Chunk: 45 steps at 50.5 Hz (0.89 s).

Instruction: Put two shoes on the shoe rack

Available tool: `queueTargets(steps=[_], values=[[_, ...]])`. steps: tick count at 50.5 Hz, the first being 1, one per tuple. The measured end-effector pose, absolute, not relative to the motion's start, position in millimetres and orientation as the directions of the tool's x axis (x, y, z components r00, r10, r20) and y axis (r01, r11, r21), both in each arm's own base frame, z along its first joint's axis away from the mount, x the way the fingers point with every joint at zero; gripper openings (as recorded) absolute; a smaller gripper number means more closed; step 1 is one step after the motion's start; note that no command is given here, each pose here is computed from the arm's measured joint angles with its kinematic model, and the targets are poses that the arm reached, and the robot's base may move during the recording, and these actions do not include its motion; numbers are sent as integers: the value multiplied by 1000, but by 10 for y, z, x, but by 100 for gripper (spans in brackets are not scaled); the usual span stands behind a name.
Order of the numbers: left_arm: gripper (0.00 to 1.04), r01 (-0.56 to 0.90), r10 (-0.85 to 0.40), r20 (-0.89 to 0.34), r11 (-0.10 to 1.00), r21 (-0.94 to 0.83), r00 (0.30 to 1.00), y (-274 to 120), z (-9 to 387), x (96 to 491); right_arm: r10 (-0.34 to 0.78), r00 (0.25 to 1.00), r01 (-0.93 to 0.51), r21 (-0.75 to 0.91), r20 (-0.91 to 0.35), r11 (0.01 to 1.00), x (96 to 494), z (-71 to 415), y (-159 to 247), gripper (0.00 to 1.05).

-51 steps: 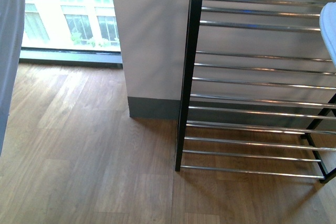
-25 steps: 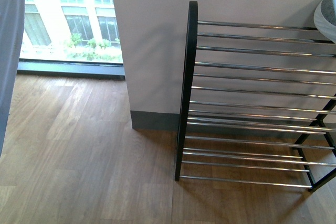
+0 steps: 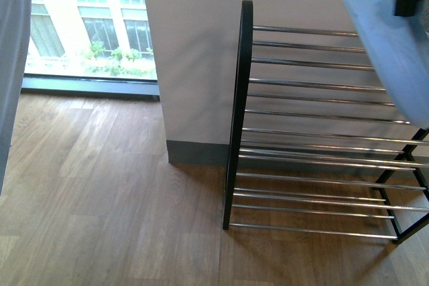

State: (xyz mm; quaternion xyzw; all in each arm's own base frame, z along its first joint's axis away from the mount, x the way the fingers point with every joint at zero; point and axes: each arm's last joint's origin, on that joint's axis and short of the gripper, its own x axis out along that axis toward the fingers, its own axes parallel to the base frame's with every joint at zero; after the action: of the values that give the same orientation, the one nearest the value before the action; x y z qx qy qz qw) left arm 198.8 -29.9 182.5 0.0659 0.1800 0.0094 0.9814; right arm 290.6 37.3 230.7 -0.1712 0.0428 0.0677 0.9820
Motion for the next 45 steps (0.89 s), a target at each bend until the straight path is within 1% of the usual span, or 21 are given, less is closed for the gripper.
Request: queueTargets(steps=[10, 22, 33, 45], values=[[2, 6, 42, -352, 991, 133, 935, -299, 1825, 1988, 89, 988, -142, -500, -128, 855, 3222, 2262, 487, 1], [2, 5, 42, -352, 991, 133, 935, -299, 1825, 1988, -14, 991, -81, -676, -134, 732, 3612, 2054, 485, 1], [2, 5, 42, -352, 991, 133, 935, -299, 1825, 1988, -135, 970, -69, -756, -204, 651, 3909, 1815, 348, 1], [2, 5, 42, -352, 991, 133, 935, -299, 1825, 1988, -241, 949, -14, -790, -204, 613, 4061, 1797, 189, 1]])
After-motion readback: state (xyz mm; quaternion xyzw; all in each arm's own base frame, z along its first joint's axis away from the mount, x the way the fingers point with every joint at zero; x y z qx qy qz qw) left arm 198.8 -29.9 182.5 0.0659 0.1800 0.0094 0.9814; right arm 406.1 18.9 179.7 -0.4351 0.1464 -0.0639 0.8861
